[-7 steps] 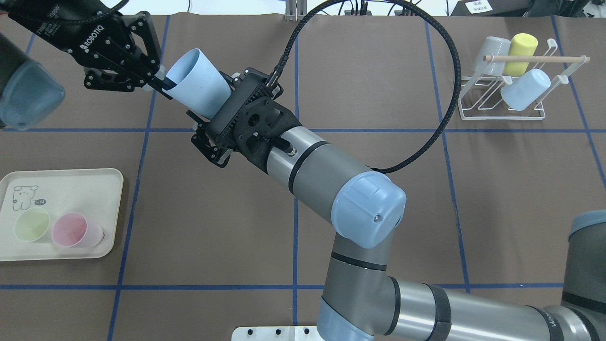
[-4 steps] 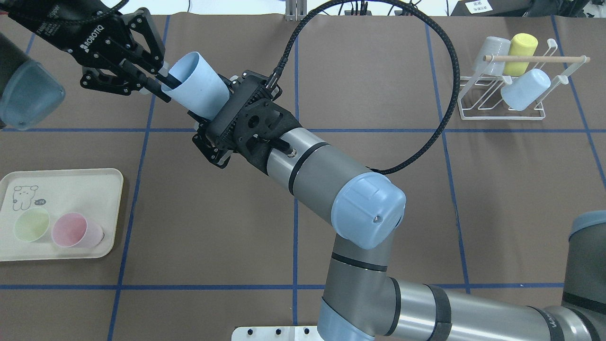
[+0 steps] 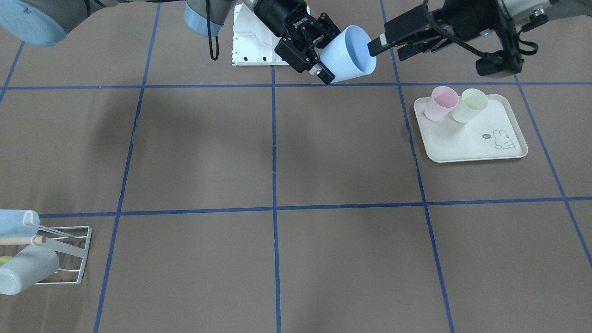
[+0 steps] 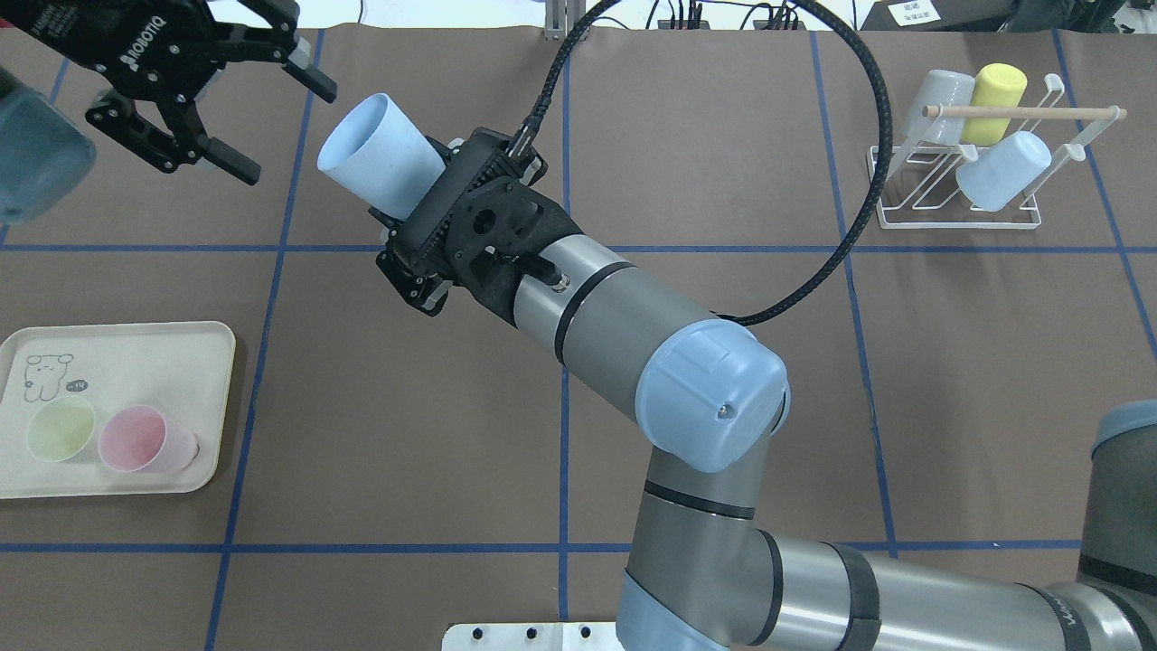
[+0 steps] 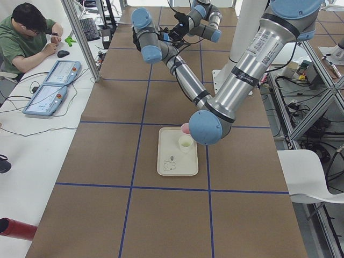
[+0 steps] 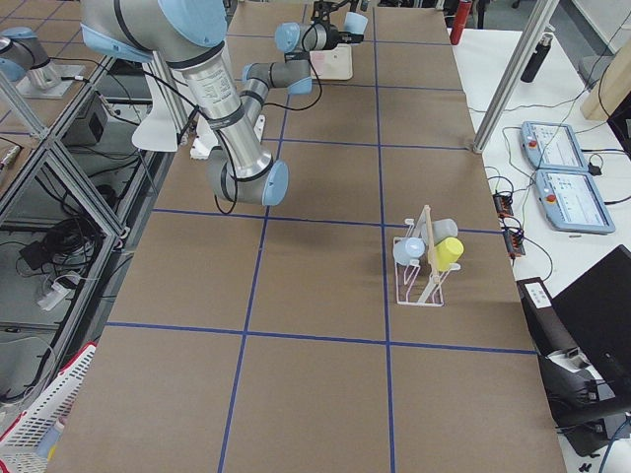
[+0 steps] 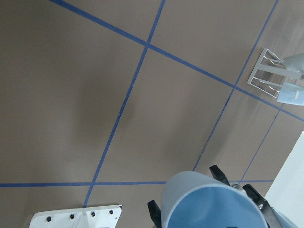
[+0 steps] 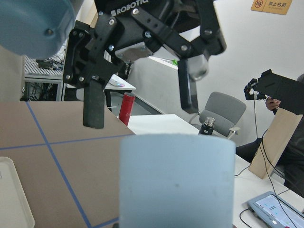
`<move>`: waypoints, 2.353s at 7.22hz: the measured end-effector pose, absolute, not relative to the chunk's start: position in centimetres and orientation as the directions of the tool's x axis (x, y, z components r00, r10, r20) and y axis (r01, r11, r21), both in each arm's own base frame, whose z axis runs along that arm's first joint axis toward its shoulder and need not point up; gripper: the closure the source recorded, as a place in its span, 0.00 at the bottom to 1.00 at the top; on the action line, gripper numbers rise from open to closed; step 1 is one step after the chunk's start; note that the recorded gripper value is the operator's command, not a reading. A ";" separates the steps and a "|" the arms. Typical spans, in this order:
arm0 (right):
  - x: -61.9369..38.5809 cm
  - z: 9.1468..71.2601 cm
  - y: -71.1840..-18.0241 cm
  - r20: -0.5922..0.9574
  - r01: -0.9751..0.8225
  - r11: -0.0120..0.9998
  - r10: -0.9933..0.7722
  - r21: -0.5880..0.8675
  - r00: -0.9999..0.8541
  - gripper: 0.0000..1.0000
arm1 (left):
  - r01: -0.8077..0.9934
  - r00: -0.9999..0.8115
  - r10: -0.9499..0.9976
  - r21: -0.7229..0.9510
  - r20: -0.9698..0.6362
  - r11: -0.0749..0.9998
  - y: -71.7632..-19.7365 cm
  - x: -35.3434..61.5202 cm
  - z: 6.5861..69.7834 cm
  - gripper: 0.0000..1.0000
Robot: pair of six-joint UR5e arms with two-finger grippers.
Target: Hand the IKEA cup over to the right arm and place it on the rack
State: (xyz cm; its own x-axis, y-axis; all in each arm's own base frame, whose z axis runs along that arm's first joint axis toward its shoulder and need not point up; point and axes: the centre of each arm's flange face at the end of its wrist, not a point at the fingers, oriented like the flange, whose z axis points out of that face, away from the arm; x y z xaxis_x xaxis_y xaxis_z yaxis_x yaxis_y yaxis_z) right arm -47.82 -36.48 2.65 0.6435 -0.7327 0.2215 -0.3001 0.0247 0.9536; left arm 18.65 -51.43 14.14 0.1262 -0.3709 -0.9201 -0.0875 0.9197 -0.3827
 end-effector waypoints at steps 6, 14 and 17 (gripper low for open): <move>-43.4 4.9 -41.4 0.043 0.143 0.231 -0.649 0.962 0.760 0.54 | 0.192 0.254 -0.069 -0.020 -0.965 0.981 -54.2 16.1 25.2 0.00; -21.0 27.6 -50.4 -0.507 0.888 0.034 -0.811 0.458 0.292 0.74 | -0.006 0.603 0.302 0.374 -0.739 0.927 -53.5 10.3 40.4 0.00; -12.7 35.9 -53.6 -0.543 0.978 -0.183 -0.833 0.095 -0.103 0.73 | -0.008 0.599 0.305 0.375 -0.741 0.927 -52.7 10.0 40.3 0.00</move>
